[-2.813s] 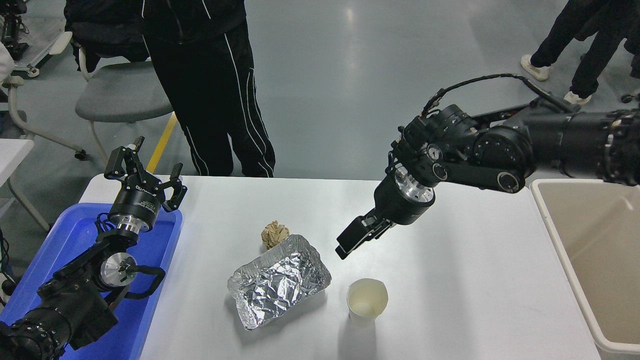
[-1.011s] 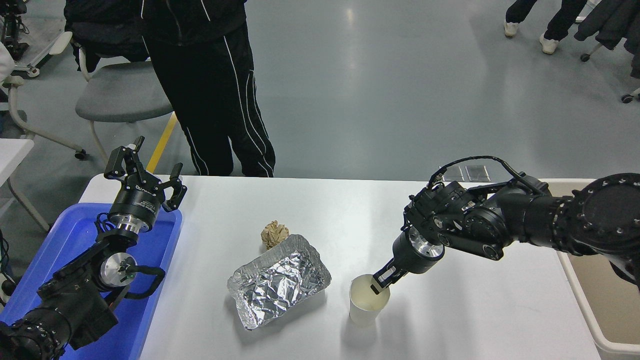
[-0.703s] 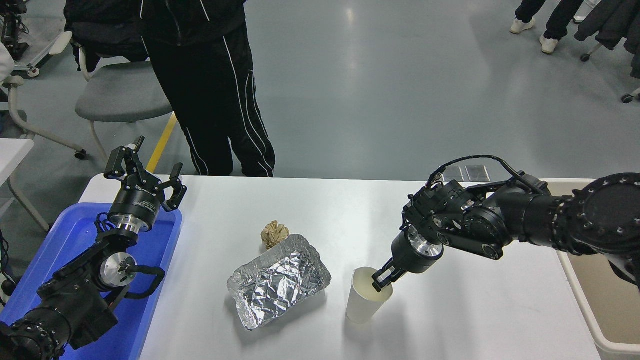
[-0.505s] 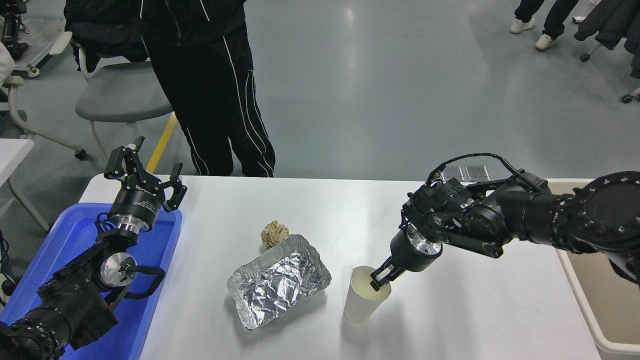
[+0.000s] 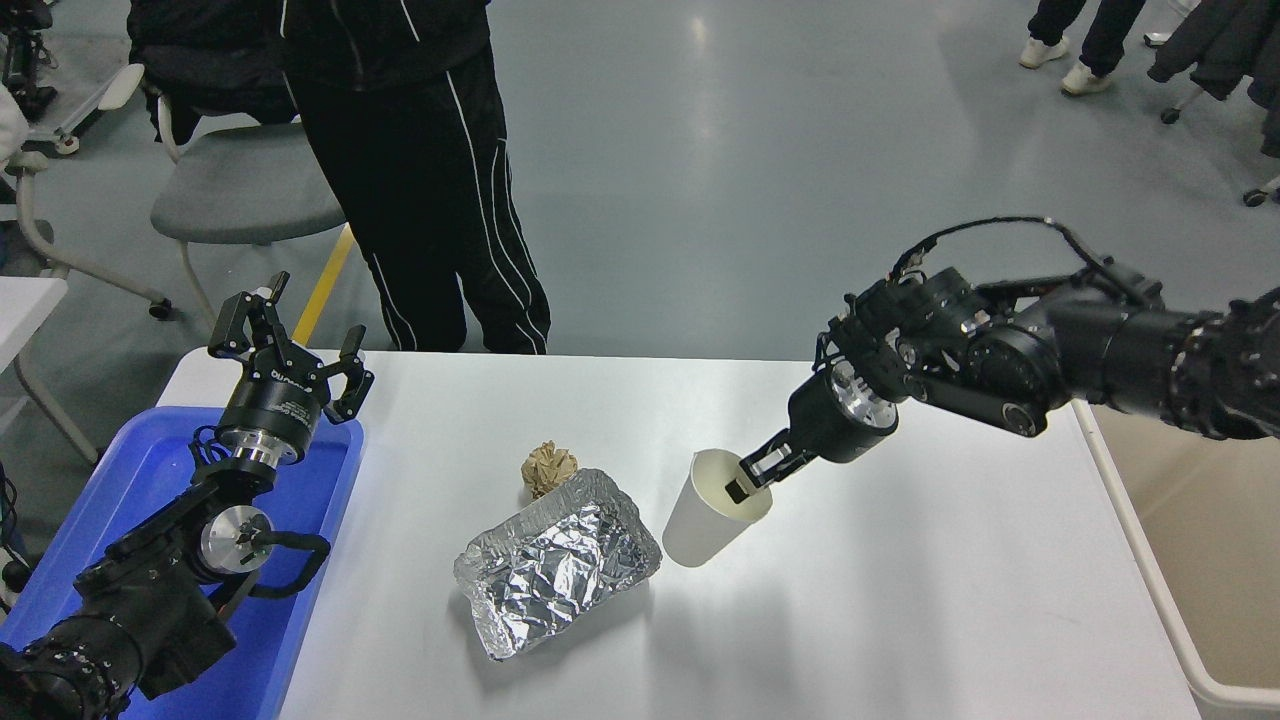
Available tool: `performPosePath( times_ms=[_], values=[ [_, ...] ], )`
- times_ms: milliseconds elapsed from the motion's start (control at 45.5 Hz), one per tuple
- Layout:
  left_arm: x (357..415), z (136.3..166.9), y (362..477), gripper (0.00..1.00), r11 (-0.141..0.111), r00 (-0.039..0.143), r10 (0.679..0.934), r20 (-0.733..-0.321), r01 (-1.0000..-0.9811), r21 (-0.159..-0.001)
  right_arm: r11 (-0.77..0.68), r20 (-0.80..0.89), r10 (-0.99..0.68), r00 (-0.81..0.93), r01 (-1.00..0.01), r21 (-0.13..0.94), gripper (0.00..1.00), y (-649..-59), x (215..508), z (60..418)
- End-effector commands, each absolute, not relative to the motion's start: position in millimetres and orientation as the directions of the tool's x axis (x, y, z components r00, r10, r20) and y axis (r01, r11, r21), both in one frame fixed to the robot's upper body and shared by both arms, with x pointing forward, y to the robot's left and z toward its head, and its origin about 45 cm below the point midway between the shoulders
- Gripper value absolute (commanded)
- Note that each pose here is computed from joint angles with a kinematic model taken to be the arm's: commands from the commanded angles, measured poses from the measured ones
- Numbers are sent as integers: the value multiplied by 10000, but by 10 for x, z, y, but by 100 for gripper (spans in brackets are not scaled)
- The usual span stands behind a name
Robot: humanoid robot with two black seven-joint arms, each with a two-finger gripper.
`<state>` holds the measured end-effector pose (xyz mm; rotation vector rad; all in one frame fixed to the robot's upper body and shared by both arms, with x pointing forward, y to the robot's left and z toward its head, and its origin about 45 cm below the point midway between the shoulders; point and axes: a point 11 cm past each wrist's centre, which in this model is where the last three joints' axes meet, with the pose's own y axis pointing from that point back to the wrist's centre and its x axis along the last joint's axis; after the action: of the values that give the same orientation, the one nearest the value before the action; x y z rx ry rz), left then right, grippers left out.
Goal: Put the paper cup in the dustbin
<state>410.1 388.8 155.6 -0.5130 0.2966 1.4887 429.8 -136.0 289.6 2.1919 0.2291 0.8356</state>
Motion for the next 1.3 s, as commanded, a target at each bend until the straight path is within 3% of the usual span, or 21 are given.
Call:
performPosePath(
  times_ms=[0, 154, 330, 505, 681, 923, 1275],
  values=[
    [4101, 1556, 3888, 100, 38, 741, 8676, -4917, -9898, -1425, -8493, 5905, 2013, 7815, -1611, 5028, 0, -1250, 4451, 3698],
    [4101, 1556, 3888, 100, 38, 741, 8676, -4917, -9898, -1425, -8952, 5966, 925, 7972, -1958, 4003, 0, -1254, 4504, 3889],
    [4101, 1556, 3888, 100, 38, 741, 8676, -4917, -9898, -1425, -8997, 5975, 340, 8012, -2358, 3674, 0, -1337, 4572, 3909],
    [4101, 1556, 3888, 100, 38, 741, 8676, -4917, -9898, -1425, -8387, 6269, -894, 7740, -3980, 3718, 0, -1805, 4877, 3781],
    [4101, 1556, 3888, 100, 38, 741, 8676, -4917, -9898, -1425, -6963, 6704, -2431, 7010, -6073, 3825, 0, -2508, 5170, 3562],
    [4101, 1556, 3888, 100, 38, 741, 8676, -4917, -9898, -1425, -4380, 7066, -4464, 5490, -8227, 3625, 0, -3457, 5224, 3394],
    [4101, 1556, 3888, 100, 38, 741, 8676, -4917, -9898, -1425, -331, 7469, -5714, 3401, -9189, 3931, 0, -4707, 4862, 3205]
  ],
)
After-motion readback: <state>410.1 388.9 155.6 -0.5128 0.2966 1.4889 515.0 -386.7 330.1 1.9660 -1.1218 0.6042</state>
